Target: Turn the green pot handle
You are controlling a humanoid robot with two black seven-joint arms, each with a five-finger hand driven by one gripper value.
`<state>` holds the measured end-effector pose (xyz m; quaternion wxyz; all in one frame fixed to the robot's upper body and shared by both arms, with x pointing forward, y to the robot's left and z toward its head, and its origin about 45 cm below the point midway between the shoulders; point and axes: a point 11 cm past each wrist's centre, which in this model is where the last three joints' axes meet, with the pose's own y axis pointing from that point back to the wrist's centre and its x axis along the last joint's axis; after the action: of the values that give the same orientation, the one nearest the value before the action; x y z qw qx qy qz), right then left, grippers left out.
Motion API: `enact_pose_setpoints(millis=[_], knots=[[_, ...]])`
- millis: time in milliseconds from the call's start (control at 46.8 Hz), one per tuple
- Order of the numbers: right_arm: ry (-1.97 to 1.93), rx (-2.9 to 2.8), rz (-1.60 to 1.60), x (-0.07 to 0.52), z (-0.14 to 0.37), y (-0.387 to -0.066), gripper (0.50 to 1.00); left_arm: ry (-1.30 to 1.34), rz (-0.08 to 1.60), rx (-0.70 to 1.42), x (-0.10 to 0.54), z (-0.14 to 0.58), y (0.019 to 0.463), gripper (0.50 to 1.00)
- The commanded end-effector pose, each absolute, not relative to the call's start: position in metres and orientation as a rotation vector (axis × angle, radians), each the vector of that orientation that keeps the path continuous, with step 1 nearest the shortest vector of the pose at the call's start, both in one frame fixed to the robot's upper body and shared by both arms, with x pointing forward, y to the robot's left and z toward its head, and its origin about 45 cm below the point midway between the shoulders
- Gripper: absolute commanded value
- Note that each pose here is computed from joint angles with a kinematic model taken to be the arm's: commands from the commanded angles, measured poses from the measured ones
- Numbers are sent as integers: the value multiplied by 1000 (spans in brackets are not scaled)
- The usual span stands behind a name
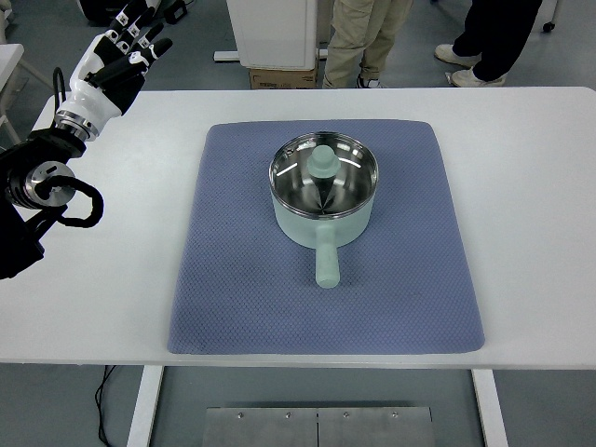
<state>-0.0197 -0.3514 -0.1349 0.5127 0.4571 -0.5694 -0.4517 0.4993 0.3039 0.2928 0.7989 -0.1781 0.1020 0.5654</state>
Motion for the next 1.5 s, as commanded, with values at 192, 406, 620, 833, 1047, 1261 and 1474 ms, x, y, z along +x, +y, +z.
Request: enact_pose_setpoints(millis=[192, 406, 620, 833, 1047, 1261, 1474], knots=[[-1369, 1099, -1087, -20, -135, -351, 1000, 88, 1195, -328, 505, 326, 313, 1000], [-1370, 1100, -1086, -19, -135, -351, 1000, 48, 1179, -340, 508, 340, 310, 1000], [-1370, 1100, -1086, -19, -135, -351, 1000, -63, 1090, -367, 505, 366, 287, 1000], [-1369, 1099, -1087, -19, -135, -351, 1000, -106, 962, -406, 490, 407, 265, 1000], [-1370, 1100, -1086, -19, -135, -351, 1000, -149, 867, -420, 470, 440, 258, 1000], [-1370, 1100, -1086, -19, -135, -351, 1000, -114, 683, -409, 452, 447, 260, 1000], [-1370, 1100, -1086, -19, -135, -351, 1000, -123, 680, -413, 453, 454, 255, 1000]])
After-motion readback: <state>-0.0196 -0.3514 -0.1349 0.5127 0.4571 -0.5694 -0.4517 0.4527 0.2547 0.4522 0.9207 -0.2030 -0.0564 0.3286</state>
